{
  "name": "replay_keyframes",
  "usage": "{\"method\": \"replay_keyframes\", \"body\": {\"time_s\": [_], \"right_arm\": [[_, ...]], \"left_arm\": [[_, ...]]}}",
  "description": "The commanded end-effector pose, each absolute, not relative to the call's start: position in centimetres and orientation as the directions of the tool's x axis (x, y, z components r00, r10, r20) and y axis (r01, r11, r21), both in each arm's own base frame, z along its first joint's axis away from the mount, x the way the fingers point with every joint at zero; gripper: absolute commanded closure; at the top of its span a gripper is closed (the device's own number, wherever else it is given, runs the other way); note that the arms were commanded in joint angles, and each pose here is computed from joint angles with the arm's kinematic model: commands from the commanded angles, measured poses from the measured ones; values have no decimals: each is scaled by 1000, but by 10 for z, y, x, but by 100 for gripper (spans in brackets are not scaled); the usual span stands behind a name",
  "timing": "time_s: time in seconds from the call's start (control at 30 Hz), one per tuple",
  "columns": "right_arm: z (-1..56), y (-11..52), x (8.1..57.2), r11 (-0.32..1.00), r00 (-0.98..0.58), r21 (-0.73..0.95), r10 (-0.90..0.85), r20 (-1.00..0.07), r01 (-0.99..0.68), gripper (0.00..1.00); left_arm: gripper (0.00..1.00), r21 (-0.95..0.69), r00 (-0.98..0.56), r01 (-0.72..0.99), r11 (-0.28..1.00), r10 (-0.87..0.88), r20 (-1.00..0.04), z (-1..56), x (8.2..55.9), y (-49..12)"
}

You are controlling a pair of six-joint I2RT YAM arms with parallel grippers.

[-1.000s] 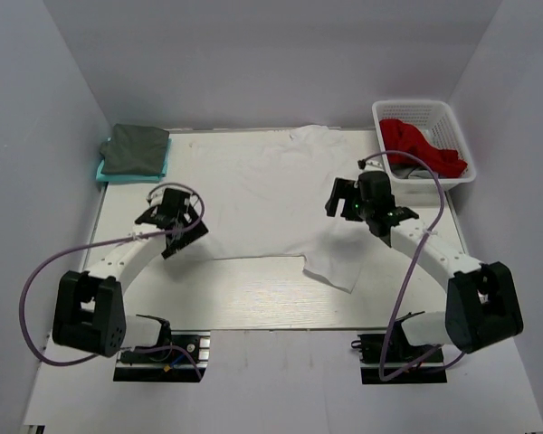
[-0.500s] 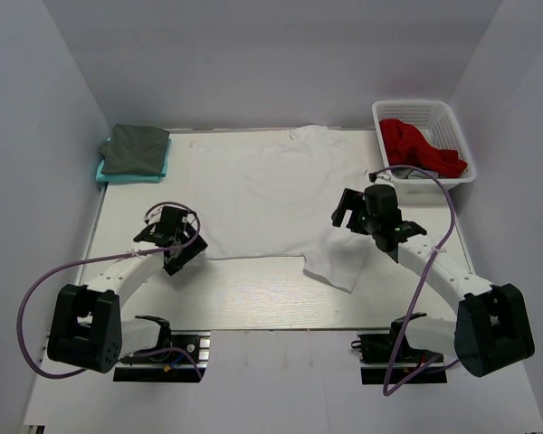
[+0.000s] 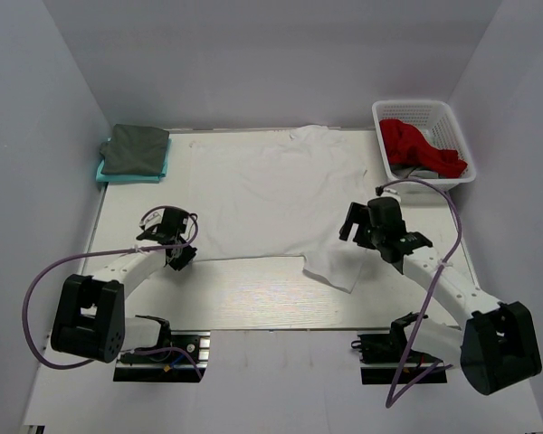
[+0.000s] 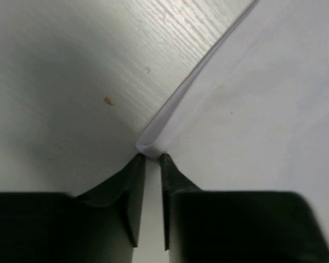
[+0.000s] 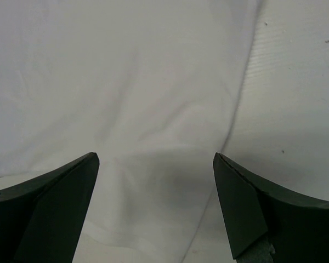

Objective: Fold and stack the t-shirts
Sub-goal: Flatten out the tshirt, then grap the side of the flattened tshirt closest away from the robot with both arms

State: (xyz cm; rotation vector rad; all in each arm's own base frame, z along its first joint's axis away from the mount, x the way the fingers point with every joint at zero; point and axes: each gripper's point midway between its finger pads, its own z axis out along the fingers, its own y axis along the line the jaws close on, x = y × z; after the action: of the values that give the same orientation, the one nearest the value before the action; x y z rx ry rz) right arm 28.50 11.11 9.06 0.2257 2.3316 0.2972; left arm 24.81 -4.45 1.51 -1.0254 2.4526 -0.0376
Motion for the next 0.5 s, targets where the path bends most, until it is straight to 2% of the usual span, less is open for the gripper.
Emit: {"method": "replay_keyframes", "body": {"time_s": [0.0, 0.03, 0.07, 0.1, 0.2, 0.23, 0.33, 0.47], "right_arm": [[85, 94, 268, 963, -705, 234, 258, -660, 134, 10], [86, 94, 265, 962, -709, 237, 259, -656, 133, 10], [79, 93, 254, 963, -737, 233, 254, -626, 134, 10], [77, 95, 249, 964, -752, 235, 248, -610, 127, 10], [65, 116, 210, 948, -865, 315, 199, -461, 50, 10], [64, 116, 210, 949, -865, 313, 195, -462, 47, 10], [45, 123, 176, 937, -923, 346, 169, -346, 42, 10], [28, 126, 153, 932, -951, 358, 163, -262, 61, 10]], "left_arm": [[75, -169, -608, -684, 709, -683, -405, 4, 244, -41], [81, -169, -608, -685, 709, -683, -405, 4, 244, -41], [95, -169, -608, -685, 709, -683, -405, 4, 244, -41], [100, -169, -608, -685, 709, -683, -405, 4, 244, -41], [100, -180, -608, -675, 716, -677, -415, 8, 249, -41], [100, -180, -608, -675, 716, -677, -415, 8, 249, -41], [100, -192, -607, -671, 716, -679, -412, 10, 250, -43], [100, -205, -606, -667, 717, -681, -410, 11, 248, -45]]}}
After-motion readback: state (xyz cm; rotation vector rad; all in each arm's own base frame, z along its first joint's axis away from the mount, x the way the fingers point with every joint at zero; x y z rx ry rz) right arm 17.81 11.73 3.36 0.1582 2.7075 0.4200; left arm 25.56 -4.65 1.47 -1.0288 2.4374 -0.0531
